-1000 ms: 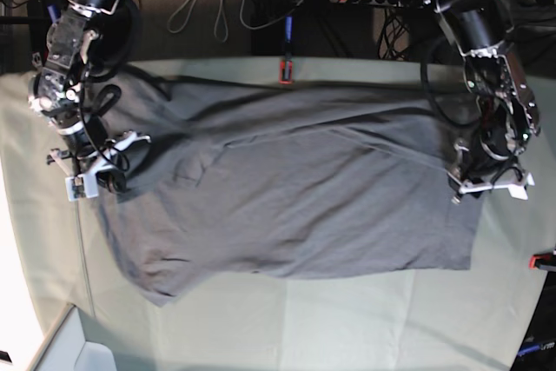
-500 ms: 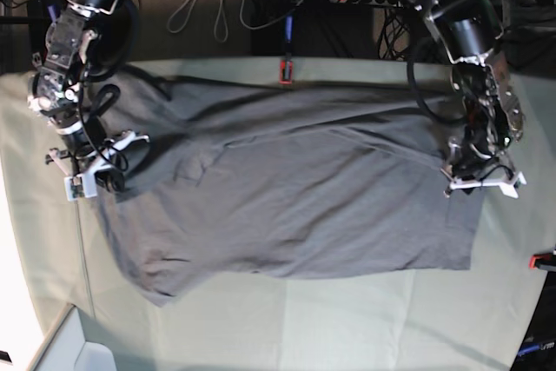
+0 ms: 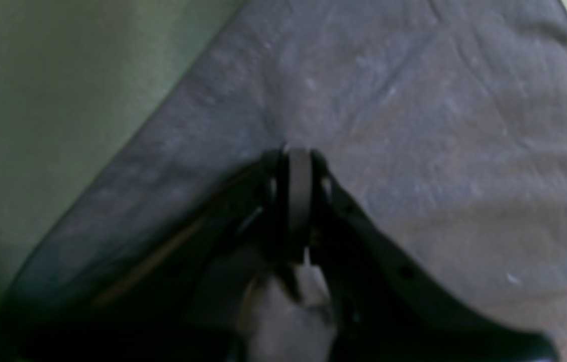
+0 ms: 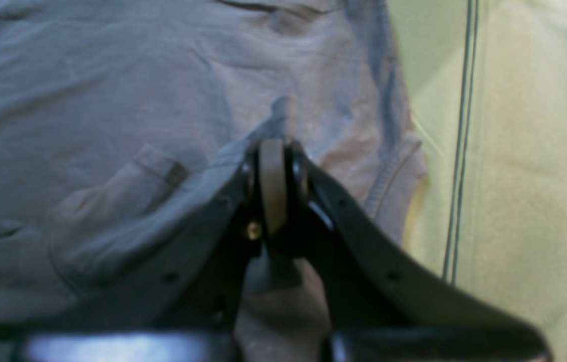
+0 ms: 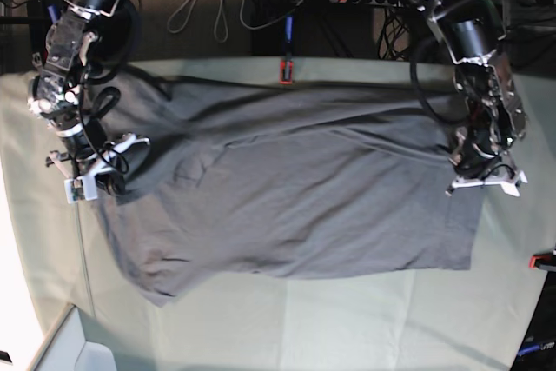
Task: Layout the t-shirt on the table in an organized manner, then fold the t-shirt properly
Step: 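Pull the held corners outward with both grippers to straighten the shirt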
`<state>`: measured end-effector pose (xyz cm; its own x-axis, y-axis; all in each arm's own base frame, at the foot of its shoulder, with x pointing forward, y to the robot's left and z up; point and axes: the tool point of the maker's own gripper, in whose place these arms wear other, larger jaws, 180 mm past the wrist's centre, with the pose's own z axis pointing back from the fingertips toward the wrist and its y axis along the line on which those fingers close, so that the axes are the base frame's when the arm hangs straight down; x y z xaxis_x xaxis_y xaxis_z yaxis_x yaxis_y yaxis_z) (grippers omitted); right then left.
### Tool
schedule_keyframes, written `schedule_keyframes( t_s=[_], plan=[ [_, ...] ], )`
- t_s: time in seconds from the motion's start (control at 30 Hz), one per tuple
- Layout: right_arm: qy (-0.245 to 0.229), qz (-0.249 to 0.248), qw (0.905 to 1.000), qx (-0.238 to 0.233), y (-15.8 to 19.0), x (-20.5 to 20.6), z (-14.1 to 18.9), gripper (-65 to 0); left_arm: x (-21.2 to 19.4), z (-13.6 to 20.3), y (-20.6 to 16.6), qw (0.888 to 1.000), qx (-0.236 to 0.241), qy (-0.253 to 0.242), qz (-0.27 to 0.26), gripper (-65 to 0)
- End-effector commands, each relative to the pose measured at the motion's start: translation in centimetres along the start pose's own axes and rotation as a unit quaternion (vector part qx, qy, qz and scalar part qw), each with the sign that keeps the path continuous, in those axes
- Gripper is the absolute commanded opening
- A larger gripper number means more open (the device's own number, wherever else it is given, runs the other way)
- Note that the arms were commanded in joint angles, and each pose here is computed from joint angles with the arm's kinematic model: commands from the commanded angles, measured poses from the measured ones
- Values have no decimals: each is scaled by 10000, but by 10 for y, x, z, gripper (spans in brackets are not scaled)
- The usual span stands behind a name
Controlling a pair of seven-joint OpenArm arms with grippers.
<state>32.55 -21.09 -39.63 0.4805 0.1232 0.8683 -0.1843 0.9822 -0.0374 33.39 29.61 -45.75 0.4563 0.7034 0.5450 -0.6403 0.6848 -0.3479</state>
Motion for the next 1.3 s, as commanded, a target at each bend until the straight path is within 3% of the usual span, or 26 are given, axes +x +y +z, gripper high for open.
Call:
schedule_keyframes(
  t_s=[0.0,0.5,0.83,1.27],
  plan=[
    [-414,32,9991,-48,-6,28,-2,-650,26,4,-4,9994,-59,-324,-50,-650],
    [-677,100,9976,51,-1,55,-15,-650,69,19,-15,9959,-196,-866,-150,-650],
    [-570,19,9983,153,2,50,-25,-650,72,20,-16,9957,-204,-893,-152,-650],
    [-1008,184,9944,268,7,98,-39,-650,72,19,-16,9957,-199,-888,-154,-650]
  ],
)
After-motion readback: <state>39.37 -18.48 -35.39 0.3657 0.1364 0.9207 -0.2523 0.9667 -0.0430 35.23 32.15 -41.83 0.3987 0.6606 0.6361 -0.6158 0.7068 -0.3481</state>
